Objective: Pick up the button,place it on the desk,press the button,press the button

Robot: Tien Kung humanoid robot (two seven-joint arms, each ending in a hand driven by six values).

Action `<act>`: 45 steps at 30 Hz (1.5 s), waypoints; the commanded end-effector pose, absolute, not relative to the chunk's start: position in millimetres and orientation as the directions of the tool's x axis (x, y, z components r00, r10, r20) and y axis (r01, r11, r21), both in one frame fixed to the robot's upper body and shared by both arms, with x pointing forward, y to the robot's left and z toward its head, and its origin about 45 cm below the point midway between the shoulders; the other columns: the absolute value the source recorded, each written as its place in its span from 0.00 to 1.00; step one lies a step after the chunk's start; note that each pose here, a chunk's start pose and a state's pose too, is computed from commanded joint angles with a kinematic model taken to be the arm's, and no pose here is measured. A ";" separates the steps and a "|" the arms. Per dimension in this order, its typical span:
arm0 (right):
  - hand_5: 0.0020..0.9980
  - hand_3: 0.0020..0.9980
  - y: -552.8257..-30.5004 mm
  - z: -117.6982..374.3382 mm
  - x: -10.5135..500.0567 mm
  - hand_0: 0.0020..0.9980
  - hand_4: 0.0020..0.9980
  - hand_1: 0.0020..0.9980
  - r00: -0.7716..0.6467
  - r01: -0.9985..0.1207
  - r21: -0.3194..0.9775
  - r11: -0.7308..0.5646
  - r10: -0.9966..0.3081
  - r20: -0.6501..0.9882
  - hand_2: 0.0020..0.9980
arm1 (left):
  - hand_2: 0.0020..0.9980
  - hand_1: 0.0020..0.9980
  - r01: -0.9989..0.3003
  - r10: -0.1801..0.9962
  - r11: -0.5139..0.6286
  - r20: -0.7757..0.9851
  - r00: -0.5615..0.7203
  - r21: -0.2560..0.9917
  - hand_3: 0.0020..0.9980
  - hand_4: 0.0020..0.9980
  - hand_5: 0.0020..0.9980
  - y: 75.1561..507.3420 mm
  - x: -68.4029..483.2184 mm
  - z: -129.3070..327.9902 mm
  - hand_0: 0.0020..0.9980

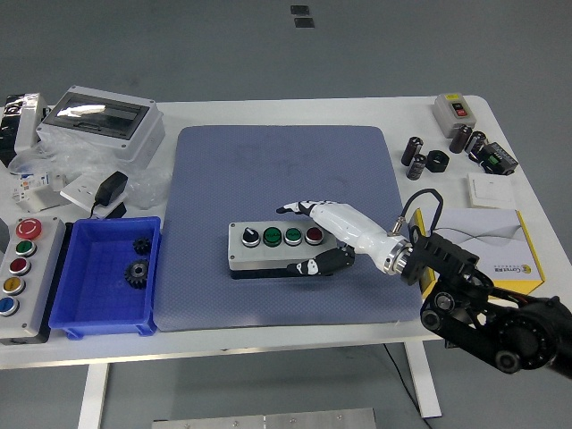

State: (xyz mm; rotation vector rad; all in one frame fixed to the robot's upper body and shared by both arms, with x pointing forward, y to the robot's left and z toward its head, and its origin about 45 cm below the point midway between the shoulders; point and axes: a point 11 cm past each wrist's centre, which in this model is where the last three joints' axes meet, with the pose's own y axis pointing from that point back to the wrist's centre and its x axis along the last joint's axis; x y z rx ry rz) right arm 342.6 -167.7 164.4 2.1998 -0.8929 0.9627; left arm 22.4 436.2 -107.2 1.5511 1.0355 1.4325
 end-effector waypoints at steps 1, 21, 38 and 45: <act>0.00 0.94 -168.3 164.6 342.3 0.93 0.58 0.90 0.528 -0.755 0.232 -0.613 -0.359 0.770 0.91 | 0.55 0.62 0.062 0.927 -0.374 0.372 0.038 0.925 0.60 0.66 0.20 436.3 22.5 -107.1 0.62; 0.20 0.95 -197.1 250.3 321.1 0.93 0.72 0.90 0.542 -0.774 0.160 -0.612 -0.511 0.667 0.92 | 0.55 0.62 0.064 0.930 -0.368 0.365 0.049 0.928 0.60 0.66 0.20 433.4 20.8 -108.3 0.62; 0.04 0.72 -206.2 228.7 319.6 0.01 0.30 0.12 0.635 -0.731 0.514 -0.449 -0.170 0.754 0.25 | 0.55 0.62 0.066 0.929 -0.370 0.367 0.046 0.927 0.60 0.65 0.19 434.7 21.1 -107.8 0.62; 0.00 0.71 -197.7 223.9 320.8 0.00 0.28 0.10 0.651 -0.716 0.518 -0.469 -0.179 0.738 0.22 | 0.55 0.62 0.065 0.929 -0.370 0.368 0.046 0.927 0.60 0.65 0.18 434.8 22.0 -107.6 0.62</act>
